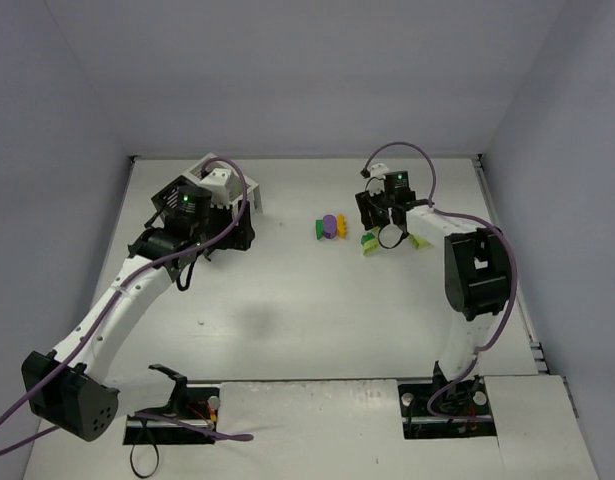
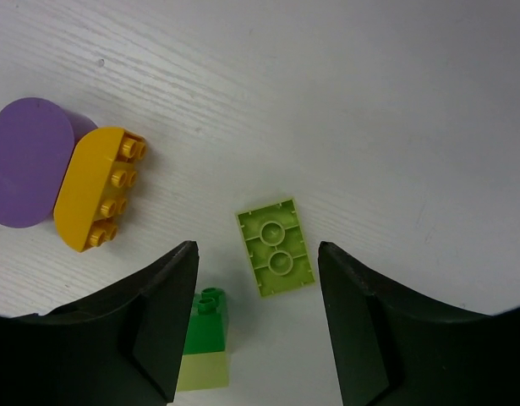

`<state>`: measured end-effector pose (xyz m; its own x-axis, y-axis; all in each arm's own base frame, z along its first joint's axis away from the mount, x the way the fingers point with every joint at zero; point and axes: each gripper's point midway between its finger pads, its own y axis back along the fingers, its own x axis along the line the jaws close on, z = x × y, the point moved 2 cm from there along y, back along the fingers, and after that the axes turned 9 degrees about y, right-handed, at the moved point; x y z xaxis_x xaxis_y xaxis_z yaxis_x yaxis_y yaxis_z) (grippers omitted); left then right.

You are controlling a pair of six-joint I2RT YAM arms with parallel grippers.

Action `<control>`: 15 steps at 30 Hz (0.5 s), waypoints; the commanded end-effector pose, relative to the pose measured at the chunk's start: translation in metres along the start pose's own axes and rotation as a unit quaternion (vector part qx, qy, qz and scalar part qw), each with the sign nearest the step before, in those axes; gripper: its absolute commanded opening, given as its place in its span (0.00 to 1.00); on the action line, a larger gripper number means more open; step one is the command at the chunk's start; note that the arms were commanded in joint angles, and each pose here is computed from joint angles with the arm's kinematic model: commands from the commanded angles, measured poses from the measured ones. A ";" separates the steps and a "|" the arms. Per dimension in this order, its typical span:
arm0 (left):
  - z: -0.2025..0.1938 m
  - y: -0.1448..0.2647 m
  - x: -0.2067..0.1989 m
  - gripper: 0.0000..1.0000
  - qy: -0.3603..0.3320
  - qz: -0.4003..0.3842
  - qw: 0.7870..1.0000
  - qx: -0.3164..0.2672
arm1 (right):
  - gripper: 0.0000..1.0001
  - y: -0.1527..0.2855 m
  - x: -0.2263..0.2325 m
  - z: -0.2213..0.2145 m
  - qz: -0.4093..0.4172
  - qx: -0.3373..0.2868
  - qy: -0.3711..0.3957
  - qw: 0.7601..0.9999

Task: Sort the legos into containers by color

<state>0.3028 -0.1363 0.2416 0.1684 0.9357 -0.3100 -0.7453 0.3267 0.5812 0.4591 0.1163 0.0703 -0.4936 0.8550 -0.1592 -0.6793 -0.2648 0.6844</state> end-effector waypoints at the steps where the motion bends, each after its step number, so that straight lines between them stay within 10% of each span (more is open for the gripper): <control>1: 0.020 0.006 -0.011 0.76 -0.009 -0.026 0.999 -0.039 | 0.55 0.004 -0.007 0.026 0.004 -0.038 0.021 0.999; 15: 0.020 0.004 -0.013 0.76 -0.009 -0.034 0.999 -0.036 | 0.56 -0.018 -0.005 -0.011 0.002 0.015 0.021 1.000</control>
<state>0.3021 -0.1404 0.2430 0.1887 0.9265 -0.3255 -0.7386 0.3523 0.5748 0.4537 0.1150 0.0366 -0.5270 0.8367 -0.1491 -0.6214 -0.2597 0.7392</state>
